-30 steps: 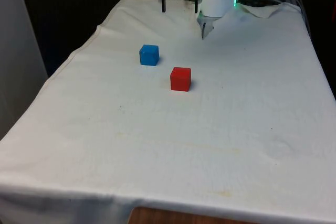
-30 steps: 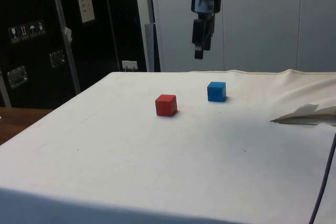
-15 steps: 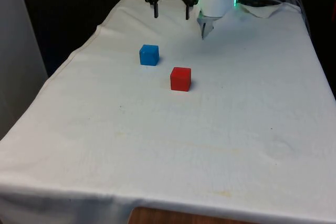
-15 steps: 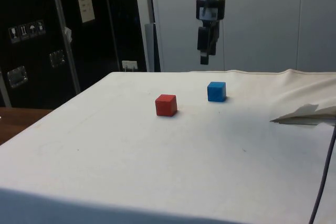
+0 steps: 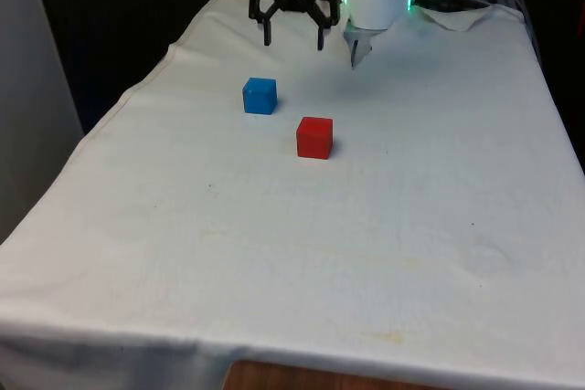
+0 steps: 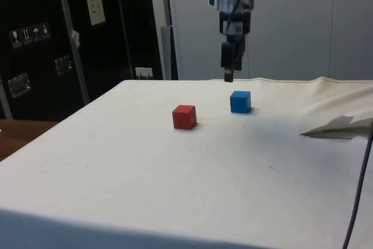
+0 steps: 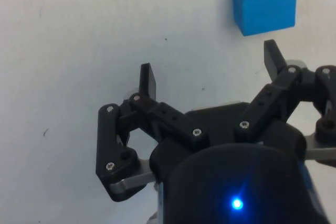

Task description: Stack the two cubes.

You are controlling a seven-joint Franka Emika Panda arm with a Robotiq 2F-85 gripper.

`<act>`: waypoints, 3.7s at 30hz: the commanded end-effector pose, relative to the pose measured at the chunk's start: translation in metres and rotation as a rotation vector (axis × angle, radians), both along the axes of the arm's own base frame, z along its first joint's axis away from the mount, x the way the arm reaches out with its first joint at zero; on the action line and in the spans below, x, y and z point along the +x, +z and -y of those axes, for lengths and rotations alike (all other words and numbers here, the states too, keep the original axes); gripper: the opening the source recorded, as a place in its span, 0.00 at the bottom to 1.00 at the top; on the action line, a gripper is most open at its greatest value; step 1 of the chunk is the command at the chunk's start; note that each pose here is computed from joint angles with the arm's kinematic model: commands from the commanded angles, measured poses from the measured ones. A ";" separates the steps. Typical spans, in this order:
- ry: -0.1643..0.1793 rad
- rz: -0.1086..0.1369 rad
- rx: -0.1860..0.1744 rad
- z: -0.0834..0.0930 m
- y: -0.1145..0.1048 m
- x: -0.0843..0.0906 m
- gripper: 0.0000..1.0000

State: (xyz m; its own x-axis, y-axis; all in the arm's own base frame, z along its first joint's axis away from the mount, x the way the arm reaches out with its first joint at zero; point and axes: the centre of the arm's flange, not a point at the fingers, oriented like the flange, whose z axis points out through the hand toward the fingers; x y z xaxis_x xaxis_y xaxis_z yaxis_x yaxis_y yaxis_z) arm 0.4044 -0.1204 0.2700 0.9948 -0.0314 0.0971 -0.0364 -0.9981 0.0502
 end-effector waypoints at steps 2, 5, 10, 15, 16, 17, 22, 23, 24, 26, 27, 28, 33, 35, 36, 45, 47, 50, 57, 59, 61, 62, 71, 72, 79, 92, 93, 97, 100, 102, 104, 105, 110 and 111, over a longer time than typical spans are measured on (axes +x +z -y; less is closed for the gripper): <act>-0.004 0.003 -0.015 0.005 -0.003 0.000 1.00; -0.005 -0.002 -0.016 0.007 -0.007 -0.001 1.00; -0.010 -0.008 -0.014 0.011 -0.011 -0.004 1.00; -0.016 -0.012 -0.014 0.014 -0.017 -0.006 1.00; -0.019 -0.013 -0.016 0.015 -0.019 -0.006 1.00; -0.020 -0.019 -0.007 0.013 -0.018 -0.006 1.00; -0.020 -0.014 -0.022 0.017 -0.024 -0.005 1.00; -0.021 -0.015 -0.023 0.018 -0.026 -0.006 1.00; -0.023 -0.016 -0.023 0.018 -0.026 -0.006 1.00; -0.025 -0.021 -0.016 0.017 -0.026 -0.006 1.00; -0.024 -0.018 -0.027 0.020 -0.028 -0.004 1.00; -0.025 -0.019 -0.028 0.021 -0.028 -0.004 1.00; -0.033 -0.026 -0.031 0.026 -0.030 -0.002 1.00; -0.036 -0.028 -0.033 0.028 -0.031 -0.001 1.00; -0.038 -0.027 -0.025 0.026 -0.029 -0.002 1.00; -0.054 -0.040 -0.042 0.037 -0.036 0.003 1.00; -0.056 -0.040 -0.043 0.039 -0.037 0.003 1.00; -0.060 -0.045 -0.047 0.041 -0.040 0.003 1.00; -0.067 -0.051 -0.051 0.044 -0.044 0.002 1.00; -0.067 -0.056 -0.053 0.045 -0.047 0.003 1.00; -0.070 -0.058 -0.055 0.045 -0.049 0.003 1.00; -0.071 -0.058 -0.057 0.046 -0.050 0.004 1.00; -0.078 -0.067 -0.072 0.049 -0.064 0.007 1.00; -0.074 -0.073 -0.067 0.048 -0.062 0.006 1.00; -0.083 -0.079 -0.089 0.057 -0.075 0.009 1.00; -0.086 -0.089 -0.104 0.061 -0.081 0.013 1.00; -0.086 -0.090 -0.104 0.061 -0.081 0.014 1.00; -0.082 -0.100 -0.099 0.060 -0.082 0.013 1.00; -0.084 -0.094 -0.109 0.061 -0.085 0.016 1.00; -0.083 -0.096 -0.111 0.061 -0.087 0.016 1.00; -0.083 -0.099 -0.113 0.061 -0.089 0.015 1.00; -0.081 -0.105 -0.105 0.060 -0.087 0.014 1.00; -0.082 -0.103 -0.118 0.062 -0.093 0.015 0.97; -0.081 -0.104 -0.118 0.062 -0.093 0.015 0.89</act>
